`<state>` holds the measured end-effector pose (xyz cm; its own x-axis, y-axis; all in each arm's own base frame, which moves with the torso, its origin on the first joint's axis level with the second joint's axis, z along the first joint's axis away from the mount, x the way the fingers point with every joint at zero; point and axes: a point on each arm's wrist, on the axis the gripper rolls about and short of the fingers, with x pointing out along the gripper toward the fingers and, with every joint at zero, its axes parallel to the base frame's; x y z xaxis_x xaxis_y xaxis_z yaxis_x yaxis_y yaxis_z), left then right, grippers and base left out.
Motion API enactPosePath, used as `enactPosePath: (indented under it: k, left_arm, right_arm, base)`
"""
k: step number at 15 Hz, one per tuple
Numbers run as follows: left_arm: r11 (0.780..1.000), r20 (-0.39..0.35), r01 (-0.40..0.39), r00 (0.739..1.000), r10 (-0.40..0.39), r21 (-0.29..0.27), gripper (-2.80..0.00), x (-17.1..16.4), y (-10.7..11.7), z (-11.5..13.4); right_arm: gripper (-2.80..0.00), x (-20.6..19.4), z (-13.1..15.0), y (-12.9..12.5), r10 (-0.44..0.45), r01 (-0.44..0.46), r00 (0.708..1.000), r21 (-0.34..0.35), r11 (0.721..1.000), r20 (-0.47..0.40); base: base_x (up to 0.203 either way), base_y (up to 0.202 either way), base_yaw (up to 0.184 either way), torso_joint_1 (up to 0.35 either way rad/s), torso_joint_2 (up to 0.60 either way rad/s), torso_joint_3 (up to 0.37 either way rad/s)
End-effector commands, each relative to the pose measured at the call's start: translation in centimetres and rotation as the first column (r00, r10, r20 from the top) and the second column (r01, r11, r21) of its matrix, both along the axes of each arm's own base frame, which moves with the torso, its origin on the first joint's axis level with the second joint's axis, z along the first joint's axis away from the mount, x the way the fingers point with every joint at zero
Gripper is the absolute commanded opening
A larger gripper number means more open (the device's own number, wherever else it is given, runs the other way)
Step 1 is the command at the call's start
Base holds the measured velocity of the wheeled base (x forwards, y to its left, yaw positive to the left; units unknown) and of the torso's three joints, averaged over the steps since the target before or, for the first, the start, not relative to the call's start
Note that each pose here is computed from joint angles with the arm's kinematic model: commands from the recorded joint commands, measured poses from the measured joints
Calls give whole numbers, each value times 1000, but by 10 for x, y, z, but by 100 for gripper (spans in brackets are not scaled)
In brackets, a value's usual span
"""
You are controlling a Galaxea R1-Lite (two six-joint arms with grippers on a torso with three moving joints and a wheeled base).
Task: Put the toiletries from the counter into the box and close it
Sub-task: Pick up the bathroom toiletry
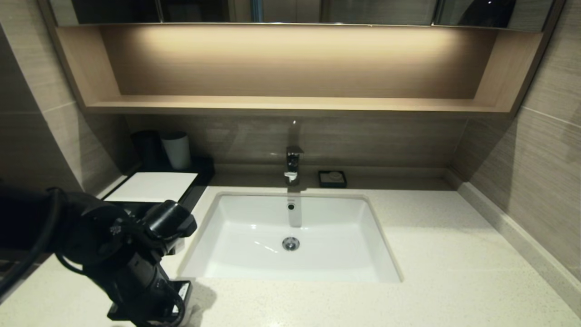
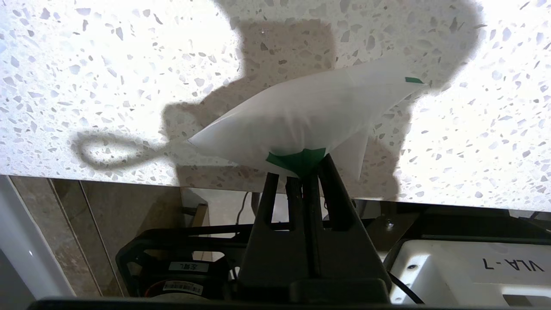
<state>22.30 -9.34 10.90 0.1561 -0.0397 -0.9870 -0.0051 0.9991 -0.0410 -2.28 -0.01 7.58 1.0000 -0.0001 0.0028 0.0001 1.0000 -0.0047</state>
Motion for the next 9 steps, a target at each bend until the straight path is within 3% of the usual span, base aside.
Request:
enactPosePath:
  k: [1, 9]
  left_arm:
    - [1000, -2, -3, 1000, 3, 1, -280, 0, 0, 0]
    - [1000, 42, -3, 999, 3, -16, -280, -5, 2, 13]
  right_arm:
    - [-280, 0, 0, 0, 0, 0, 1000, 0, 1000, 2]
    - [-280, 0, 0, 0, 0, 0, 1000, 0, 1000, 0]
  base:
    - [0, 0, 0, 0, 0, 0]
    - [0, 0, 0, 0, 0, 0]
